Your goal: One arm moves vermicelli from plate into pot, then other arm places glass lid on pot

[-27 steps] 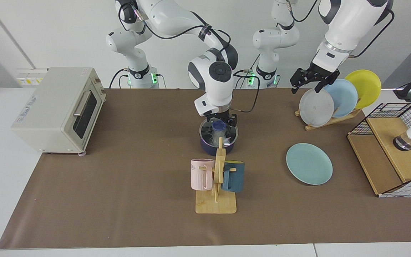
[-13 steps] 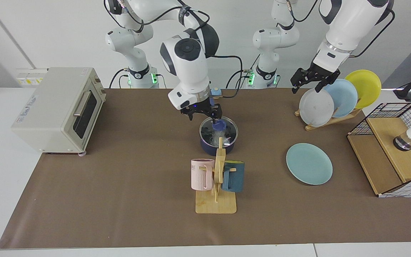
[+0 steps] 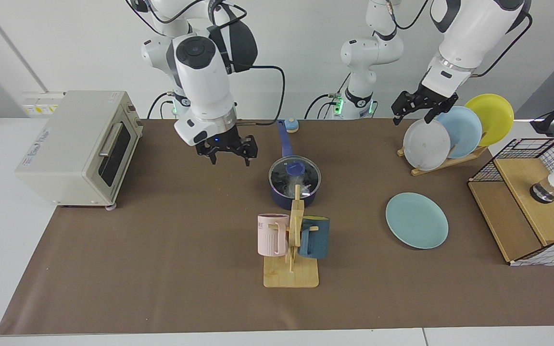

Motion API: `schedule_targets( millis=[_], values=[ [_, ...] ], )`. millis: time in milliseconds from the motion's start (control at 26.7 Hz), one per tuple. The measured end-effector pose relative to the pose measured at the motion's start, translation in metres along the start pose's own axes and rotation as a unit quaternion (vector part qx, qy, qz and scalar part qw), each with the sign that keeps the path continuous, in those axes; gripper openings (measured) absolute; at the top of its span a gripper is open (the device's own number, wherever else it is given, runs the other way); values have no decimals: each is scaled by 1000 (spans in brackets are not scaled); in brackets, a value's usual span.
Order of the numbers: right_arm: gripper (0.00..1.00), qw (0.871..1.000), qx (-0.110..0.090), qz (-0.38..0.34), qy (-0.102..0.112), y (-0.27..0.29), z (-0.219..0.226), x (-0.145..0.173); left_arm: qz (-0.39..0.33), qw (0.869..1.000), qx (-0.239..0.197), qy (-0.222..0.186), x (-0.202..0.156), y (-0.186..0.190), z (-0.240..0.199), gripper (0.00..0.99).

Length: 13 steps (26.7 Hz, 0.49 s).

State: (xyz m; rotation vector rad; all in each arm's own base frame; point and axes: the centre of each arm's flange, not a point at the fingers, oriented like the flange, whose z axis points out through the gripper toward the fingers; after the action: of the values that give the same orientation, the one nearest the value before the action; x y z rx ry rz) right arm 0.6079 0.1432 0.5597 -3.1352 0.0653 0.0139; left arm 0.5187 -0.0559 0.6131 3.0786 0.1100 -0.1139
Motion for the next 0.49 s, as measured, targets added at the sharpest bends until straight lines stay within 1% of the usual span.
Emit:
schedule_targets(
  millis=[112,262,375,488],
  values=[
    [1000,1000,-3,-1,7,27,-12,1,0,1000,0,0,0,0,0,987],
    [1000,1000,-4,-23,13,61,-25,1,0,1000,0,0,0,0,0,987],
    [1000,999,-4,-36,14,89,-30,2,0,1000,0,0,0,0,0,987],
    [1000,999,-5,-41,9,116,-31,3,0,1000,0,0,0,0,0,987]
  ],
)
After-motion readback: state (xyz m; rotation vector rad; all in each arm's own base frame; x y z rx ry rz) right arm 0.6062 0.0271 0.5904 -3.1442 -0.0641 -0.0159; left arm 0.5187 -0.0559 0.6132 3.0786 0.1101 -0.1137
